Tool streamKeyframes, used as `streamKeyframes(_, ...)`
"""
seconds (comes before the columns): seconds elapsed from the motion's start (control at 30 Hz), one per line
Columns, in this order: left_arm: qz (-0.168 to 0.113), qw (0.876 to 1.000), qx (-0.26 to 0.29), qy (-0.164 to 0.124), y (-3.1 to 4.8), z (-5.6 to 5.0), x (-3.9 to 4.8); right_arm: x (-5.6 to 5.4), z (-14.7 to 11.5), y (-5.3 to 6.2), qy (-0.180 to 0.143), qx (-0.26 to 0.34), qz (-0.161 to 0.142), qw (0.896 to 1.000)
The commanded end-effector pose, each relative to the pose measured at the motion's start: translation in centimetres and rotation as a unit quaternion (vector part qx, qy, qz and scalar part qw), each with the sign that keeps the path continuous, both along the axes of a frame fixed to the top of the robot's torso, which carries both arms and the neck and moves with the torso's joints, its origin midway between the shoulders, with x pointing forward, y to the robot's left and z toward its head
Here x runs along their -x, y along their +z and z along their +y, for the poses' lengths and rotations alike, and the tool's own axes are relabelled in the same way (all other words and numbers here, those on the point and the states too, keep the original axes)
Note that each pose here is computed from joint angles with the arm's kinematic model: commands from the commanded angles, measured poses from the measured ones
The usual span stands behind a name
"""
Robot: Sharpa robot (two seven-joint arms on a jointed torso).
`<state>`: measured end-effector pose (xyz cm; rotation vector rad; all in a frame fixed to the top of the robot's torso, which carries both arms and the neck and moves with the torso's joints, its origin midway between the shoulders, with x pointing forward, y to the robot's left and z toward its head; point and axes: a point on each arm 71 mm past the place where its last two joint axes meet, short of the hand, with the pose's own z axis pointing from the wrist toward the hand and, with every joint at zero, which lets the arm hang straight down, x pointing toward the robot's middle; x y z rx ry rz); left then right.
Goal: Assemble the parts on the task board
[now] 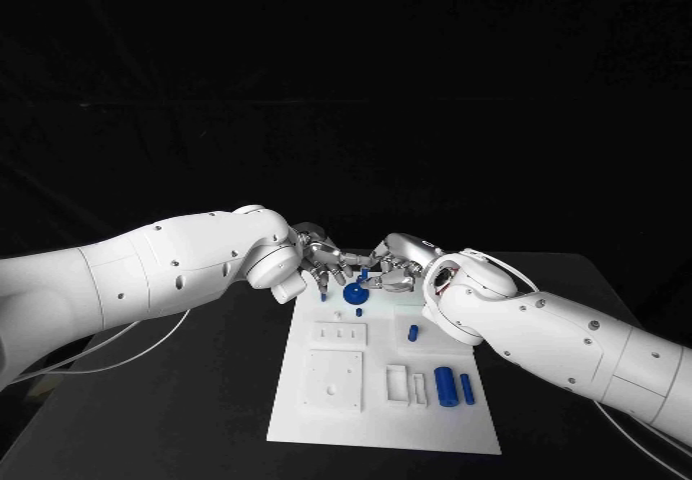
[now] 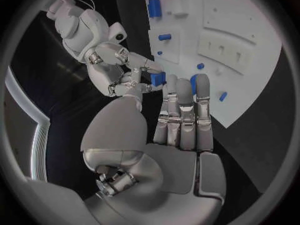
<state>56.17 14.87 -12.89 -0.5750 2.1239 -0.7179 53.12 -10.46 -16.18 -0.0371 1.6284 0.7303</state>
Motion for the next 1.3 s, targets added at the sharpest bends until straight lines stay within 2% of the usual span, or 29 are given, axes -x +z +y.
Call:
streamKeyframes(0.03, -0.002, 1.0, -0.02, -0.013, -0.11, -0.3, 0.14, 0.1, 0.2, -0.1, 0.002, 0.011, 0.002, 1.0)
streamKeyframes(0.73, 0.011, 0.999, -0.033, -0.031, -0.64, -1.1, 0.35, 0.3, 1.0, -0.5, 0.009, 0.016, 0.006, 1.0)
streamKeyframes(1.3, 0.016, 0.999, -0.037, -0.034, -0.8, -1.1, 0.32, 0.5, 1.3, -0.4, 0.013, 0.019, 0.005, 1.0)
